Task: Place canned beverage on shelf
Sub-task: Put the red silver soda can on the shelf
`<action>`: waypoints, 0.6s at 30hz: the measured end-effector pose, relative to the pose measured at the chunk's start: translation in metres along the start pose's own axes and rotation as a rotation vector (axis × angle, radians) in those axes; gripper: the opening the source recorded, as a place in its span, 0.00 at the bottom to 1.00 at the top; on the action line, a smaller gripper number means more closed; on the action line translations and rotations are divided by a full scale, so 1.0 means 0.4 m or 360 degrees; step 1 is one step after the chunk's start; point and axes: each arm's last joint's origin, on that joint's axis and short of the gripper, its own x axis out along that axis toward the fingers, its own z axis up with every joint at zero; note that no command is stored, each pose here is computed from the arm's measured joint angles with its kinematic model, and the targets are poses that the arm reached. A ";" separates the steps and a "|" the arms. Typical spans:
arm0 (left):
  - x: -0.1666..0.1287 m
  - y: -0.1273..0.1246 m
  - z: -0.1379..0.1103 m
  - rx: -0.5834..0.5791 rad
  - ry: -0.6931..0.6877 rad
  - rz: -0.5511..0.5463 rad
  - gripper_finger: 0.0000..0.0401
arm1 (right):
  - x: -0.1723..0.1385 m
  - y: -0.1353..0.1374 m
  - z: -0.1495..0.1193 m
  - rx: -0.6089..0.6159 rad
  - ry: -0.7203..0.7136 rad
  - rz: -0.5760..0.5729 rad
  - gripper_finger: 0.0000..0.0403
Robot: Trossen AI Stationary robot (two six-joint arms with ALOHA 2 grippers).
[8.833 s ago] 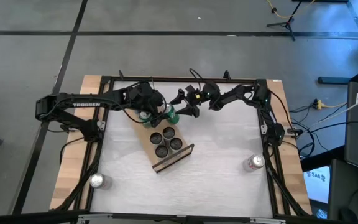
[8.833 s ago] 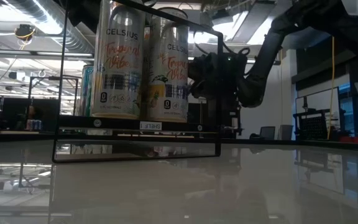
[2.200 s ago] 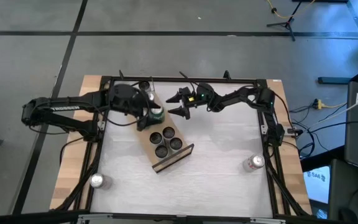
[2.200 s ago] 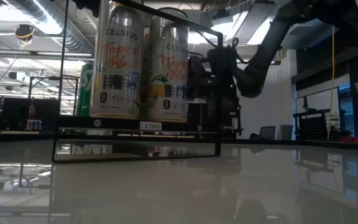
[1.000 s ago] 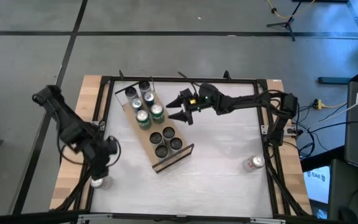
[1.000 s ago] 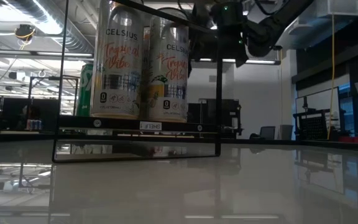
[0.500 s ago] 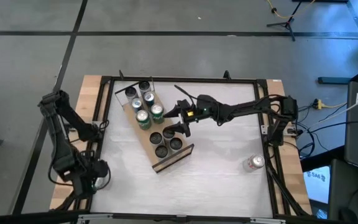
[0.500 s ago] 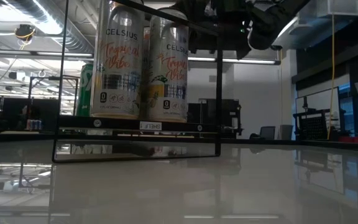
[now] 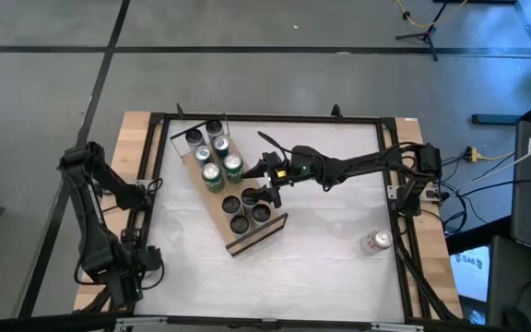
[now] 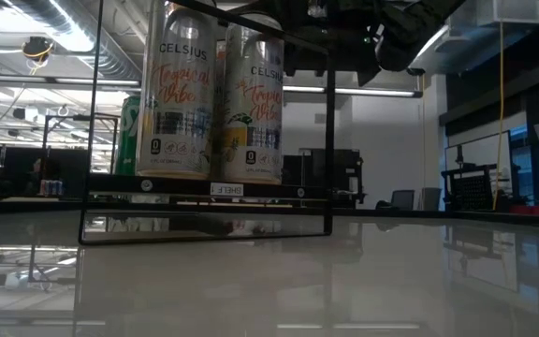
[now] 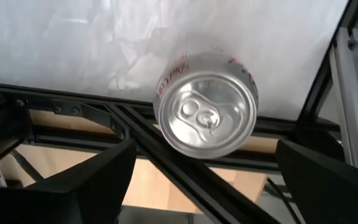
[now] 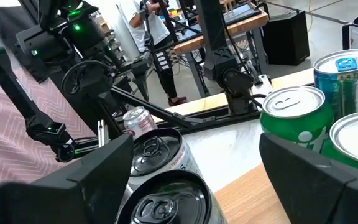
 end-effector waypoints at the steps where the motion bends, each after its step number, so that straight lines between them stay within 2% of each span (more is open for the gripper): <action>1: 0.003 -0.002 0.001 0.0000 -0.0003 0.0008 0.93 | 0.000 0.000 0.000 0.0000 0.0000 0.0000 0.85; 12: 0.037 -0.005 0.008 0.0002 -0.0026 0.0040 0.93 | 0.000 0.000 0.000 0.0000 0.0000 0.0001 0.85; 18: 0.088 -0.014 0.016 0.0012 -0.0050 -0.0055 0.93 | 0.000 0.000 0.000 0.0001 0.0000 0.0001 0.85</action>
